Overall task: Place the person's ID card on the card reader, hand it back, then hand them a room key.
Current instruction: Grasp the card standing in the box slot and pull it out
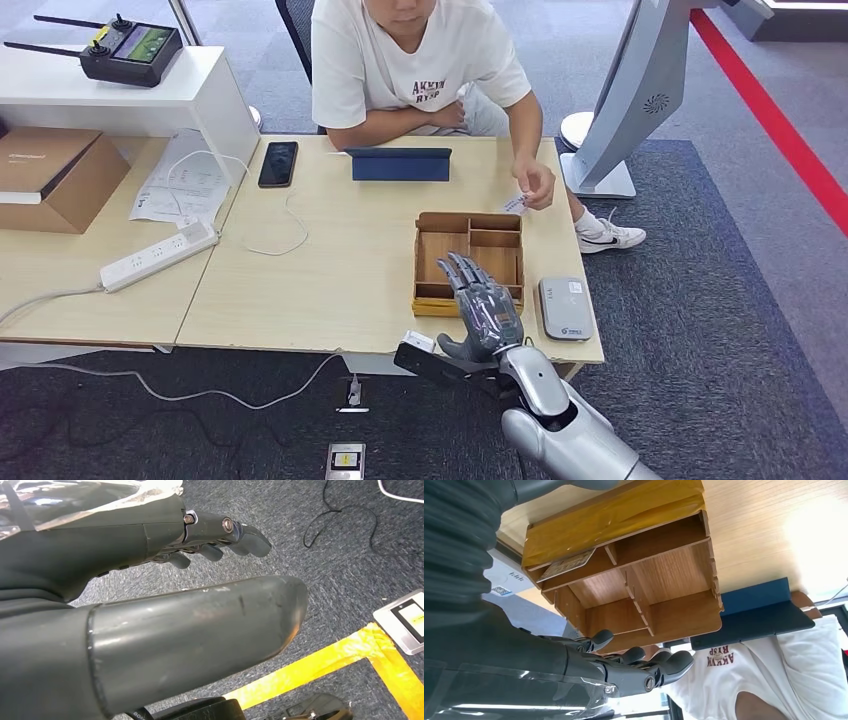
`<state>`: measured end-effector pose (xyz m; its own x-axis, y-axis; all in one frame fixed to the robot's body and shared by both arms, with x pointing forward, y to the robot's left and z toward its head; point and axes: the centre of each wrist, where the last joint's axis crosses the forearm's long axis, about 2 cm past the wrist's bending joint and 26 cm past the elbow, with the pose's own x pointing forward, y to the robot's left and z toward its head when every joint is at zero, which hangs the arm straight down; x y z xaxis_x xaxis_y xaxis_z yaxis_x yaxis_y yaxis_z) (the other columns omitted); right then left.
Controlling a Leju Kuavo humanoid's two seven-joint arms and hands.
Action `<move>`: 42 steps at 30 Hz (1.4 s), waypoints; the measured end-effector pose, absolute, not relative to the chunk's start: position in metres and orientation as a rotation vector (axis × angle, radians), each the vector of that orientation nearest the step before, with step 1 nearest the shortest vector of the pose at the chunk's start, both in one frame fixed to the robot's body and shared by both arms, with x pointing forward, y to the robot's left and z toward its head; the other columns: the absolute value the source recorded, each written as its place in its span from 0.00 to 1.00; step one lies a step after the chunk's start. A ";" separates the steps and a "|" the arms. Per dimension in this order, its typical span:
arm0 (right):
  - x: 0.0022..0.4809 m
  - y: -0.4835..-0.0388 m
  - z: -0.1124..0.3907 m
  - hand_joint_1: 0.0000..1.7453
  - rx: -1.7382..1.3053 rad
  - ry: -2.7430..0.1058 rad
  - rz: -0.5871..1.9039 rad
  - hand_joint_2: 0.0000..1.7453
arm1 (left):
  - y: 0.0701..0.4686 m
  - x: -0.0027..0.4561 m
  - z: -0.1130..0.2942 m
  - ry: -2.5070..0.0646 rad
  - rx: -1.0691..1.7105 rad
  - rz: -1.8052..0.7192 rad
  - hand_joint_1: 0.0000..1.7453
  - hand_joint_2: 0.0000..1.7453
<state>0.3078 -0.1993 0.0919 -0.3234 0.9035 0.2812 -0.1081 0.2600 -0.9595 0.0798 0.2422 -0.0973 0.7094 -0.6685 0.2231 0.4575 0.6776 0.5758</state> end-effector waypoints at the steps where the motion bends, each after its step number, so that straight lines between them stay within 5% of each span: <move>1: 0.308 -0.199 0.092 0.00 -0.774 -1.523 1.263 1.00 | 0.242 0.080 -0.097 -0.442 0.514 -0.656 0.00 0.00; 42: 0.318 -0.231 0.070 0.00 -1.100 -1.351 1.274 1.00 | 0.242 0.079 -0.097 -0.455 0.530 -0.697 0.00 0.00</move>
<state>0.3184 -0.2314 0.0699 -0.1504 0.9872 0.0534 0.0046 0.0547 -0.9985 0.0794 0.2416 -0.0972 0.6809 -0.7003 0.2141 0.4784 0.6468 0.5940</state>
